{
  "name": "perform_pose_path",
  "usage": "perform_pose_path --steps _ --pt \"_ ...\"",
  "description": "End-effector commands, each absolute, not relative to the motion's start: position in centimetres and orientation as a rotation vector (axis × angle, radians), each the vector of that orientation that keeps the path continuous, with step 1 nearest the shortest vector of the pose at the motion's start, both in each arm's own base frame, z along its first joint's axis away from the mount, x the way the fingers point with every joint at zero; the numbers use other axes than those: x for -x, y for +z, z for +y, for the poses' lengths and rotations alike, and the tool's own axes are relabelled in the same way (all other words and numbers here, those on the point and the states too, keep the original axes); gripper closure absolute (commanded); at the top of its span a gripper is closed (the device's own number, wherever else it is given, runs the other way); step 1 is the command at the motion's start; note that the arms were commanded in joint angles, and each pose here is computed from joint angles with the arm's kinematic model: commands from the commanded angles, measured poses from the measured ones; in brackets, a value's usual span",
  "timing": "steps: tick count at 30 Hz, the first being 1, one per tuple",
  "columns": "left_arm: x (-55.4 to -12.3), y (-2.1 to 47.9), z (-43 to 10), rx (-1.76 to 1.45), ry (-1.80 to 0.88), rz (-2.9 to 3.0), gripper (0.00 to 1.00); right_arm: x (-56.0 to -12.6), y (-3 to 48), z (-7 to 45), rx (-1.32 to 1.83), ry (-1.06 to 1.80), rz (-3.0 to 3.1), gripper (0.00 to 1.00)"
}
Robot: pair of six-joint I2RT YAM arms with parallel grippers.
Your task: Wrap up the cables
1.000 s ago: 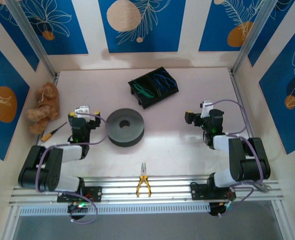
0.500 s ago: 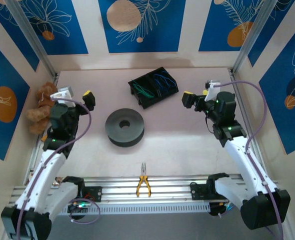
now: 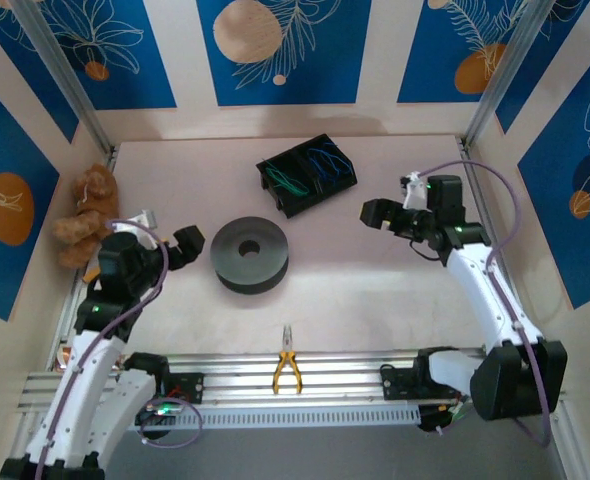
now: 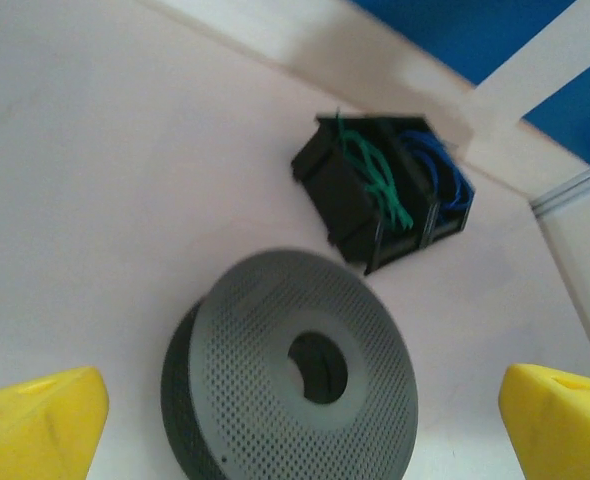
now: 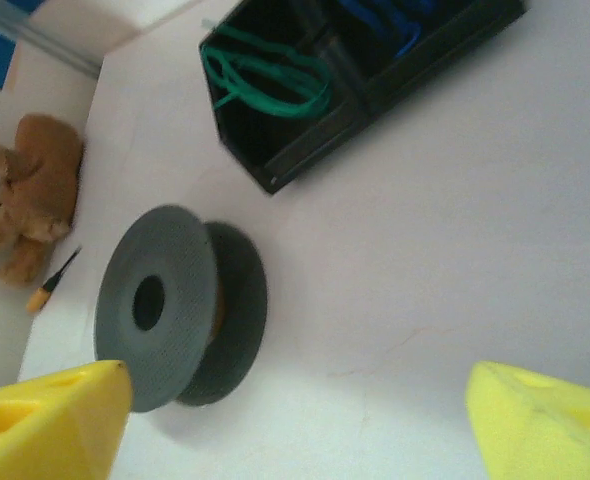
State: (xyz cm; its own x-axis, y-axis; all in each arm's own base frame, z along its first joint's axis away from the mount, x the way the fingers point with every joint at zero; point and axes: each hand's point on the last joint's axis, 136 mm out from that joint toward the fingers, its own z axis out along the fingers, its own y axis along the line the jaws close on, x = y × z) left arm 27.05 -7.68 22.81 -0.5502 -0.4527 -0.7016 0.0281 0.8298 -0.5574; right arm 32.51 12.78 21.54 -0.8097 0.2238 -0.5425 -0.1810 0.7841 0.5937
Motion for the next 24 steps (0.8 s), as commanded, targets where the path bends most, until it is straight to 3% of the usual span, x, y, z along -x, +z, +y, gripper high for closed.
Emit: perform_pose_path --steps 1,9,18,24 --pt "-27.6 20.4 -9.7 0.340 -0.782 2.172 0.00 -33.0 21.1 16.3 0.124 0.862 2.447 0.24" --pt "-30.5 16.4 -11.8 0.354 -0.874 2.308 0.00 -37.3 17.9 23.9 0.433 0.610 2.603 0.50" --pt "-32.0 13.6 -13.5 0.343 -0.965 2.437 0.00 -45.4 14.7 28.5 0.602 0.437 2.622 0.61" --pt "-32.6 12.8 -13.9 0.330 -0.989 2.473 0.00 -48.5 13.3 30.1 0.684 0.329 2.596 0.61"
